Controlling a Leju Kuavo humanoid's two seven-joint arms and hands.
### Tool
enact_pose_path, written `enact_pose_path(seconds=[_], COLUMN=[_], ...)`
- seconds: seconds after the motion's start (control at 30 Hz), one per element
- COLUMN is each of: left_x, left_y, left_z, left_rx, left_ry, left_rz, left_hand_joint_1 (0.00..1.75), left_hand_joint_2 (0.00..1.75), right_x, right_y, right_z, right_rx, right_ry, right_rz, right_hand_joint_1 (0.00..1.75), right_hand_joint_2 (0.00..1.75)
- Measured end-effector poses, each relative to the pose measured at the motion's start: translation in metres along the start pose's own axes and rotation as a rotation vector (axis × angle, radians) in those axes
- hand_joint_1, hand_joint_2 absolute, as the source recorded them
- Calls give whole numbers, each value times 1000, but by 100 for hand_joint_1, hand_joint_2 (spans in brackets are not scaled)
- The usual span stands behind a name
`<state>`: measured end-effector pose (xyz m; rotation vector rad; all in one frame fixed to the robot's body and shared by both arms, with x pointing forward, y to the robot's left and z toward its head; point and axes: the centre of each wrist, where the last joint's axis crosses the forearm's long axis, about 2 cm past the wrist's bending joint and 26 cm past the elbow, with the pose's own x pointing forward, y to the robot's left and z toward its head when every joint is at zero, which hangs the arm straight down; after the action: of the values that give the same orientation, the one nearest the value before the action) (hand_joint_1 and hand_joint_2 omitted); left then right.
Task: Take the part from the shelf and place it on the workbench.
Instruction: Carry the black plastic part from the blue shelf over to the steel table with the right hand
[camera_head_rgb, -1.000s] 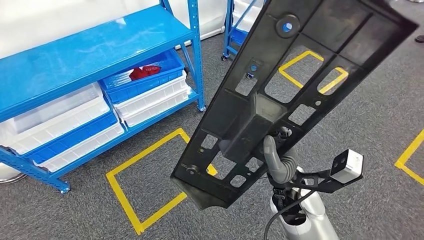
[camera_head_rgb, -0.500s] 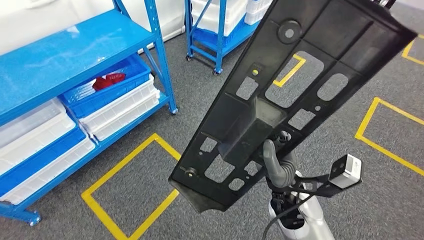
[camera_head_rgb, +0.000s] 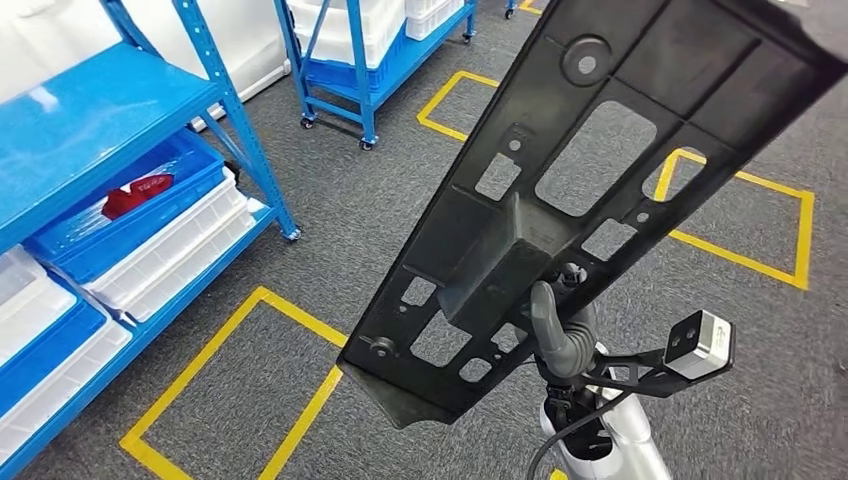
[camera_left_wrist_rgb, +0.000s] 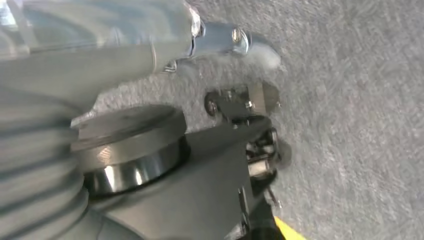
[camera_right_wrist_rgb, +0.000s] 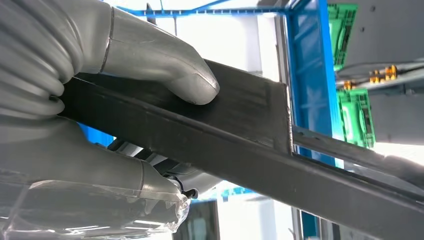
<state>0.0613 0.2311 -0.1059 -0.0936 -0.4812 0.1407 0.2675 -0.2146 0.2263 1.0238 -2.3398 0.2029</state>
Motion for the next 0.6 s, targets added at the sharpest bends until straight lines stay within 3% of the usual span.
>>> enact_pose_path(seconds=[0.6], left_x=[-4], left_y=[2], left_z=[1], left_rx=[2], left_ry=[6], left_rz=[-4], left_hand_joint_1=[0], left_hand_joint_2=[175], right_x=[1], right_y=[0], right_z=[1], right_rx=[-3], right_ry=[-4], right_rz=[-5], right_hand_joint_1=[175], right_hand_joint_2=[175])
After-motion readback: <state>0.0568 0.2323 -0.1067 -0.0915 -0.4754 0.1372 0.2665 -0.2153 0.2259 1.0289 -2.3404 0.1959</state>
